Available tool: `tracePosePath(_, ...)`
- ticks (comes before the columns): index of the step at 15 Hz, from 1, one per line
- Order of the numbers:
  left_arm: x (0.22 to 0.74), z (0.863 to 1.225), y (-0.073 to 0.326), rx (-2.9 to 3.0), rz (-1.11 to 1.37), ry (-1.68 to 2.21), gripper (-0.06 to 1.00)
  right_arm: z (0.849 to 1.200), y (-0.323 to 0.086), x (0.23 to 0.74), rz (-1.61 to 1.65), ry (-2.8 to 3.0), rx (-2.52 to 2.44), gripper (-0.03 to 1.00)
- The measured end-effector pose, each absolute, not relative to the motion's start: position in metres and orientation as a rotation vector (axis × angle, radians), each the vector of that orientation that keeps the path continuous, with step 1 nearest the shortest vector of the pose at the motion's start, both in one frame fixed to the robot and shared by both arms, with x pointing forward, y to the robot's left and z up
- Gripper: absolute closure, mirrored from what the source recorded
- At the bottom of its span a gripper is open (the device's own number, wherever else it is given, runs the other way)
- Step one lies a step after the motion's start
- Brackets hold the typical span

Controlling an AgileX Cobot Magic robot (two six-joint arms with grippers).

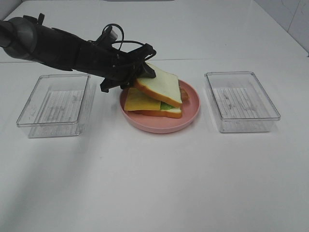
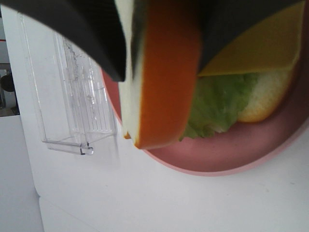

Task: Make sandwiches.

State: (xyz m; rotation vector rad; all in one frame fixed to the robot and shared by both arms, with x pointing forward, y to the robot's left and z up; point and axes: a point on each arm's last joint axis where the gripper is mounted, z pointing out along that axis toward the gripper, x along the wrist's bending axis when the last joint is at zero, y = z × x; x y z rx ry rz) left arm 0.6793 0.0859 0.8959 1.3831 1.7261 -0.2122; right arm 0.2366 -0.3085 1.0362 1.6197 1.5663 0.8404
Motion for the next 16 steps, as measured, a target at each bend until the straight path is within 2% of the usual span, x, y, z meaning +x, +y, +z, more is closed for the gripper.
tracePosePath(1, 0.679, 0.895, 0.086, 1.384, -0.214, 1.732, 0.21, 1.036, -0.308, 0.237, 0.840, 1.566, 1.620, -0.01)
tracePosePath(2, 0.679, 0.895, 0.086, 1.395, -0.212, 1.726, 0.06, 1.036, -0.308, 0.237, 0.840, 1.566, 1.620, -0.01)
tracePosePath(3, 0.679, 0.895, 0.086, 1.405, -0.206, 1.722, 0.01, 1.036, -0.308, 0.237, 0.840, 1.566, 1.620, -0.01)
tracePosePath(5, 0.677, 0.908, 0.087, 1.451, -0.172, 1.685, -0.04, 1.036, -0.308, 0.237, 0.840, 1.566, 1.620, -0.01)
tracePosePath(9, 0.667, 0.949, 0.099, 1.608, -0.045, 1.678, -0.04, 1.036, -0.308, 0.237, 0.840, 1.566, 1.620, -0.01)
tracePosePath(13, 0.646, 0.979, 0.126, 2.041, 0.113, 1.787, -0.05, 1.036, -0.308, 0.237, 0.840, 1.566, 1.620, -0.01)
tracePosePath(16, 0.616, 1.028, 0.161, 2.333, 0.242, 1.873, -0.05, 1.036, -0.308, 0.237, 0.840, 1.566, 1.620, -0.01)
